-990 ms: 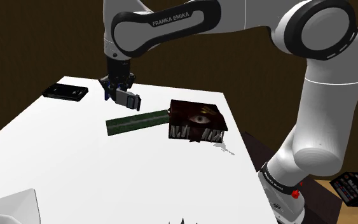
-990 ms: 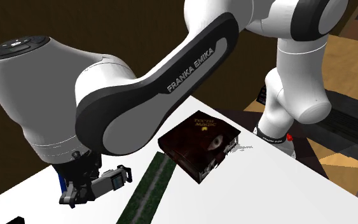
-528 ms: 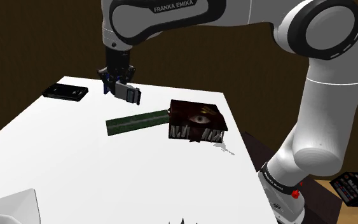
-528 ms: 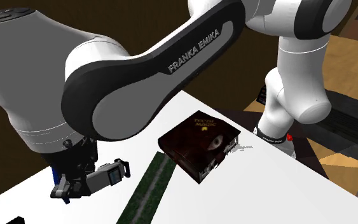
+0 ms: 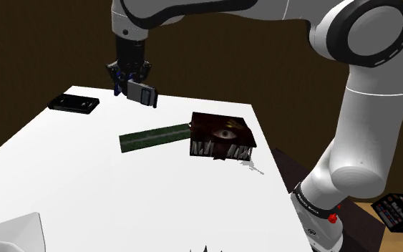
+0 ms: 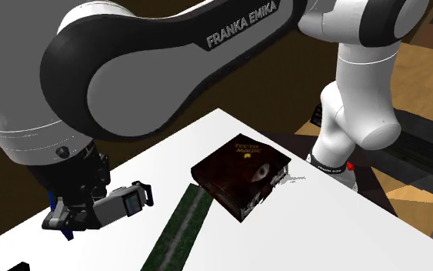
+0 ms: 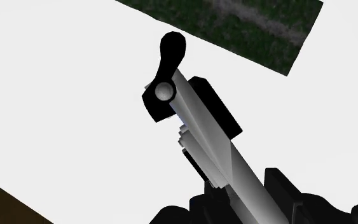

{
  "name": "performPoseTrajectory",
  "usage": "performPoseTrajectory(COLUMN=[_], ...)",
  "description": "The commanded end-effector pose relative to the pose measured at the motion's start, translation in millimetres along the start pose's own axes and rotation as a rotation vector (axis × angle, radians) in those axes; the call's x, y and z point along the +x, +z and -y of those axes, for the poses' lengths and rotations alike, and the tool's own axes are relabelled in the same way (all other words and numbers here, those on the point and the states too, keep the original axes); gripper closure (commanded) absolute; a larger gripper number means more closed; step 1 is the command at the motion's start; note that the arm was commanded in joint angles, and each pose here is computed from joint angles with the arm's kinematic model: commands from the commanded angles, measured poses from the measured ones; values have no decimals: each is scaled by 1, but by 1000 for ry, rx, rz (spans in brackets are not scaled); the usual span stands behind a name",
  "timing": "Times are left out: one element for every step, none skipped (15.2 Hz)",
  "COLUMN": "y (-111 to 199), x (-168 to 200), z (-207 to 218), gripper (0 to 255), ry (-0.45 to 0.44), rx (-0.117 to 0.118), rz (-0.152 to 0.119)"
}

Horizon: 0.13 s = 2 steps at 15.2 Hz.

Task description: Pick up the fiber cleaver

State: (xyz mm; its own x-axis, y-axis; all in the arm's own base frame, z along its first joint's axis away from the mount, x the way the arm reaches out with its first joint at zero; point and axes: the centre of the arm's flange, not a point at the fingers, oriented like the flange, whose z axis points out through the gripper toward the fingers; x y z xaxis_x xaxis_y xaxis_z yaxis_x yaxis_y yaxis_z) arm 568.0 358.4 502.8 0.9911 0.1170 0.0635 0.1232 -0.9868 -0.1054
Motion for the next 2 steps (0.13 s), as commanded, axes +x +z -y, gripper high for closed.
performPoseTrajectory(y=[-6, -6], x=[1, 1], z=[-1, -1], gripper=[255, 255], ry=[0, 0], rx=[0, 0], rz=[0, 0])
